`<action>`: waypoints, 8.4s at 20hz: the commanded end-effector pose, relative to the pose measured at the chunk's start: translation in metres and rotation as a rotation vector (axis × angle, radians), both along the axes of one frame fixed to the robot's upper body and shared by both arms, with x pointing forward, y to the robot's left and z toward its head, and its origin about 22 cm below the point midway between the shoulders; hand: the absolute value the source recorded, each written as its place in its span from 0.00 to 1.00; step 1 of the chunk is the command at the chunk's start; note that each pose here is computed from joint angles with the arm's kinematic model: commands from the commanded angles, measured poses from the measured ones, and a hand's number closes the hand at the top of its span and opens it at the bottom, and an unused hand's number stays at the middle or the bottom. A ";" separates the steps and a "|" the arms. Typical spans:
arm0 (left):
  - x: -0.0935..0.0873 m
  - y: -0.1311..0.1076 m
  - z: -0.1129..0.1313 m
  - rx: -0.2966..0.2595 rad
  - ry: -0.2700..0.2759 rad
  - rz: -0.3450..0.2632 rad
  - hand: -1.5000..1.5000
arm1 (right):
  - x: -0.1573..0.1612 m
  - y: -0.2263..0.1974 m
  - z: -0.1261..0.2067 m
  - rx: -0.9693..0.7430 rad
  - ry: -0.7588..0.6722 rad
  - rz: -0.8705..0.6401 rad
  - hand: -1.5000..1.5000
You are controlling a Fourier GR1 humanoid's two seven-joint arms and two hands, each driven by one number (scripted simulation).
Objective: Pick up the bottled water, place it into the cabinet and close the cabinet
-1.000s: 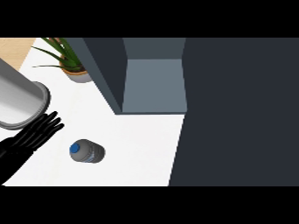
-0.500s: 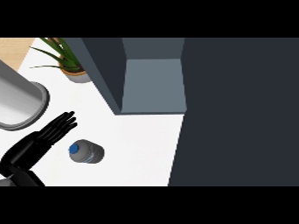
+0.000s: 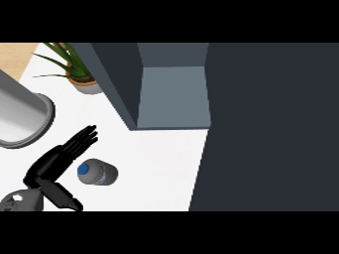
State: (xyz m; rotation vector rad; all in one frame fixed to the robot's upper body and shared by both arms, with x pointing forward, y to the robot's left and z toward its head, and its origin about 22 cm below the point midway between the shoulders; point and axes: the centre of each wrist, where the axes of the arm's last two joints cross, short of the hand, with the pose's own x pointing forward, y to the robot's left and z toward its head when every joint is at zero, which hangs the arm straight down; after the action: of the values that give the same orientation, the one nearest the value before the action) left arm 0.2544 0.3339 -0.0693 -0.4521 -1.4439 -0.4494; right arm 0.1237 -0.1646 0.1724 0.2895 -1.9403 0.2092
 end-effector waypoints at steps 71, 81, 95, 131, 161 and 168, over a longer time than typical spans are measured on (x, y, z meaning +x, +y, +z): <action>0.093 -0.259 0.091 -0.144 -0.337 0.495 1.00 | -0.026 -0.015 0.008 -0.022 -0.038 -0.044 0.00; 0.129 -0.259 0.105 -0.123 -0.223 0.585 1.00 | -0.029 -0.032 0.016 -0.037 -0.030 -0.035 0.00; 0.150 -0.235 0.070 0.108 -0.312 0.755 1.00 | -0.030 -0.027 -0.002 -0.009 -0.019 -0.031 0.00; 0.181 -0.251 0.122 -0.089 -0.391 0.562 0.00 | -0.022 -0.033 -0.010 -0.028 -0.045 -0.017 0.00; 0.050 -0.200 0.066 -0.335 -0.242 0.356 1.00 | -0.031 -0.029 -0.001 -0.315 -0.004 0.142 1.00; 0.004 -0.155 0.073 -0.322 -0.273 0.405 1.00 | -0.040 0.005 0.001 -0.191 0.105 0.284 1.00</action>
State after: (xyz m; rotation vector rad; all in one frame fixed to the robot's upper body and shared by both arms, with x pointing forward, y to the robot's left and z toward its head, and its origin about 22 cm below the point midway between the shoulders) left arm 0.2806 0.1549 0.0057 -0.3637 -1.8344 0.0544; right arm 0.1038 -0.1726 0.1552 0.3654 -1.7439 0.5510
